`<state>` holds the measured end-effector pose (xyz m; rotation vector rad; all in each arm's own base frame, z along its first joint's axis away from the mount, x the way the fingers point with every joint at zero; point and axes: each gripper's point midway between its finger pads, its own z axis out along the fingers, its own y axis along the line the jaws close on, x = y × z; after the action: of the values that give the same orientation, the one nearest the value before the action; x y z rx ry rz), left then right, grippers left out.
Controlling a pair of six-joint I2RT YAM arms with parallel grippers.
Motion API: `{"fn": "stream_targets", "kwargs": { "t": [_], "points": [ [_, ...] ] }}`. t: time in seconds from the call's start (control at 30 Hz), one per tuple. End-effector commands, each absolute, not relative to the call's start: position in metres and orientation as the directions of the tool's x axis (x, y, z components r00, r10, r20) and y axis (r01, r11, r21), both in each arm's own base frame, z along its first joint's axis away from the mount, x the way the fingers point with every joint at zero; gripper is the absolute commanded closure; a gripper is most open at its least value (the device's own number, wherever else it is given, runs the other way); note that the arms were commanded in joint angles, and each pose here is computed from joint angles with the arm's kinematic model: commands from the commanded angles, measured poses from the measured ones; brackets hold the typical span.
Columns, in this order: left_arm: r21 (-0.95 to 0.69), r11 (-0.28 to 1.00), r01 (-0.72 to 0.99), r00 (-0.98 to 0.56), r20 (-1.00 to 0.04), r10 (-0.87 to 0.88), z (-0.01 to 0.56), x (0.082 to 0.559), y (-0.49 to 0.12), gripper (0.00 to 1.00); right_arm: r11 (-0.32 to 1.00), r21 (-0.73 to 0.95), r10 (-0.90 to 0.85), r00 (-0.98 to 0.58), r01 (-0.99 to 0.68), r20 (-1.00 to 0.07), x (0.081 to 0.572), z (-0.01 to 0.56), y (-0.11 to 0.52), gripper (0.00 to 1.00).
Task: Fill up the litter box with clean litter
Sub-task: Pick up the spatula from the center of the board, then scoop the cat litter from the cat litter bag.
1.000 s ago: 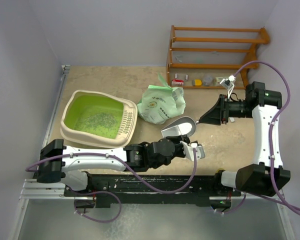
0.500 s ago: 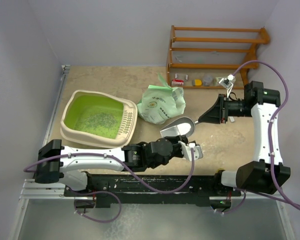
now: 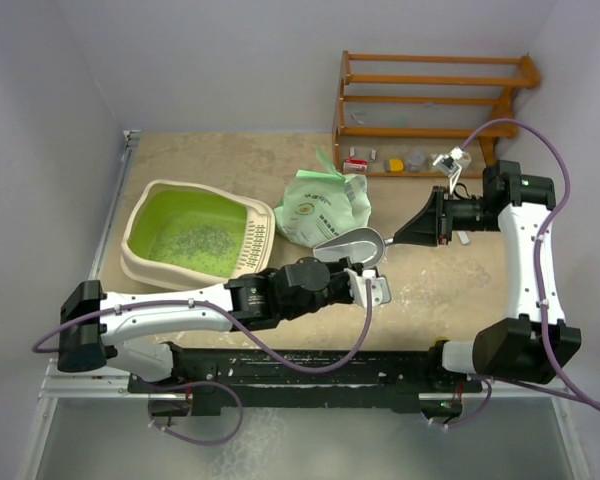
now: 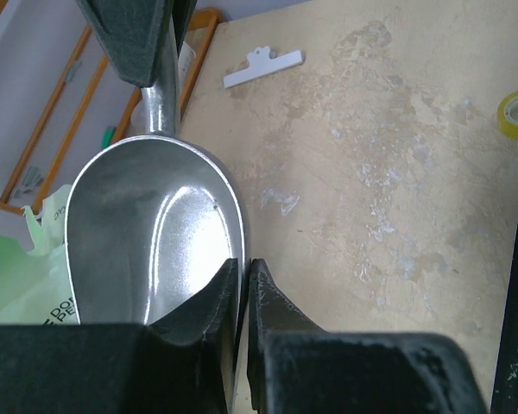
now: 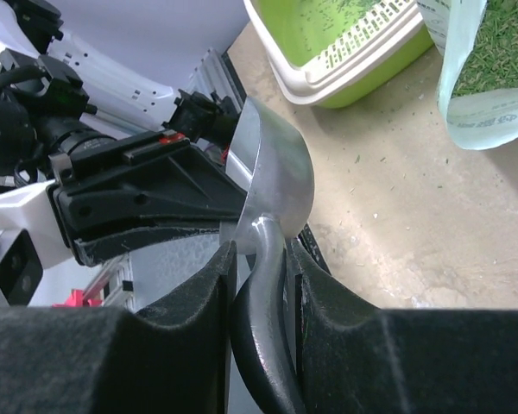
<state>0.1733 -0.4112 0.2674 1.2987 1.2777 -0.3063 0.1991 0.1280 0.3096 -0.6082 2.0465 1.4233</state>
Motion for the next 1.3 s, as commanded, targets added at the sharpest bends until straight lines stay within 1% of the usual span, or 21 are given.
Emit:
{"fn": "stream_targets", "kwargs": {
  "t": [0.0, 0.07, 0.17, 0.2, 0.23, 0.3, 0.43, 0.57, 0.7, 0.8, 0.87, 0.9, 0.93, 1.0, 1.07, 1.1, 1.17, 1.27],
  "points": [
    [0.491, 0.476, 0.729, 0.335, -0.863, 0.378, 0.316, 0.199, -0.391, 0.93, 0.318, 0.725, -0.047, -0.773, -0.612, -0.632, 0.193, 0.313, 0.131, 1.00],
    [0.488, 0.472, 0.734, 0.330, -0.864, 0.381, 0.315, 0.199, -0.392, 0.87, 0.311, 0.735, -0.040, -0.780, -0.603, -0.624, 0.195, 0.313, 0.131, 1.00],
    [0.484, 0.468, 0.739, 0.316, -0.863, 0.394, 0.308, 0.200, -0.396, 0.68, 0.307, 0.742, -0.034, -0.786, -0.596, -0.617, 0.196, 0.314, 0.131, 1.00],
    [0.480, 0.468, 0.742, 0.311, -0.865, 0.393, 0.307, 0.200, -0.397, 0.50, 0.306, 0.743, -0.031, -0.786, -0.596, -0.617, 0.197, 0.315, 0.131, 1.00],
    [0.476, 0.468, 0.744, 0.306, -0.866, 0.395, 0.304, 0.200, -0.397, 0.43, 0.304, 0.741, -0.029, -0.784, -0.599, -0.621, 0.197, 0.316, 0.131, 1.00],
    [0.457, 0.470, 0.755, 0.286, -0.875, 0.390, 0.301, 0.198, -0.396, 0.37, 0.299, 0.739, -0.019, -0.777, -0.605, -0.629, 0.199, 0.320, 0.132, 1.00],
    [0.381, 0.489, 0.785, 0.233, -0.912, 0.337, 0.303, 0.188, -0.385, 0.32, 0.310, 0.714, -0.006, -0.753, -0.627, -0.658, 0.203, 0.332, 0.130, 1.00],
    [0.322, 0.489, 0.811, 0.228, -0.943, 0.243, 0.332, 0.175, -0.373, 0.29, 0.377, 0.695, 0.018, -0.745, -0.613, -0.667, 0.222, 0.342, 0.125, 1.00],
    [0.292, 0.468, 0.834, 0.252, -0.956, 0.147, 0.371, 0.163, -0.367, 0.27, 0.494, 0.662, 0.102, -0.719, -0.563, -0.688, 0.264, 0.349, 0.114, 1.00],
    [0.301, 0.518, 0.801, 0.277, -0.953, 0.126, 0.396, 0.169, -0.357, 0.26, 0.564, 0.633, 0.136, -0.696, -0.531, -0.705, 0.295, 0.354, 0.104, 1.00],
    [0.315, 0.588, 0.745, 0.295, -0.946, 0.133, 0.414, 0.183, -0.348, 0.25, 0.590, 0.636, 0.169, -0.693, -0.498, -0.701, 0.316, 0.362, 0.098, 1.00],
    [0.316, 0.619, 0.719, 0.295, -0.945, 0.139, 0.423, 0.193, -0.343, 0.23, 0.605, 0.644, 0.193, -0.698, -0.468, -0.689, 0.328, 0.365, 0.094, 1.00],
    [0.299, 0.655, 0.694, 0.288, -0.949, 0.128, 0.442, 0.203, -0.338, 0.20, 0.643, 0.620, 0.210, -0.676, -0.450, -0.707, 0.341, 0.375, 0.088, 1.00],
    [0.291, 0.692, 0.661, 0.254, -0.954, 0.158, 0.462, 0.226, -0.329, 0.15, 0.691, 0.609, 0.243, -0.668, -0.390, -0.704, 0.369, 0.383, 0.076, 1.00],
    [0.291, 0.744, 0.601, 0.196, -0.956, 0.216, 0.473, 0.264, -0.311, 0.13, 0.727, 0.589, 0.269, -0.644, -0.352, -0.716, 0.386, 0.400, 0.067, 1.00],
    [0.283, 0.760, 0.585, 0.162, -0.959, 0.232, 0.478, 0.281, -0.305, 0.13, 0.734, 0.584, 0.283, -0.627, -0.346, -0.726, 0.391, 0.409, 0.065, 1.00],
    [0.239, 0.776, 0.584, 0.091, -0.969, 0.230, 0.484, 0.311, -0.294, 0.13, 0.802, 0.507, 0.277, -0.554, -0.316, -0.785, 0.396, 0.419, 0.051, 1.00],
    [0.179, 0.775, 0.607, 0.036, -0.980, 0.198, 0.485, 0.346, -0.285, 0.13, 0.834, 0.447, 0.222, -0.545, -0.323, -0.809, 0.388, 0.415, 0.046, 1.00]
  ]
}}
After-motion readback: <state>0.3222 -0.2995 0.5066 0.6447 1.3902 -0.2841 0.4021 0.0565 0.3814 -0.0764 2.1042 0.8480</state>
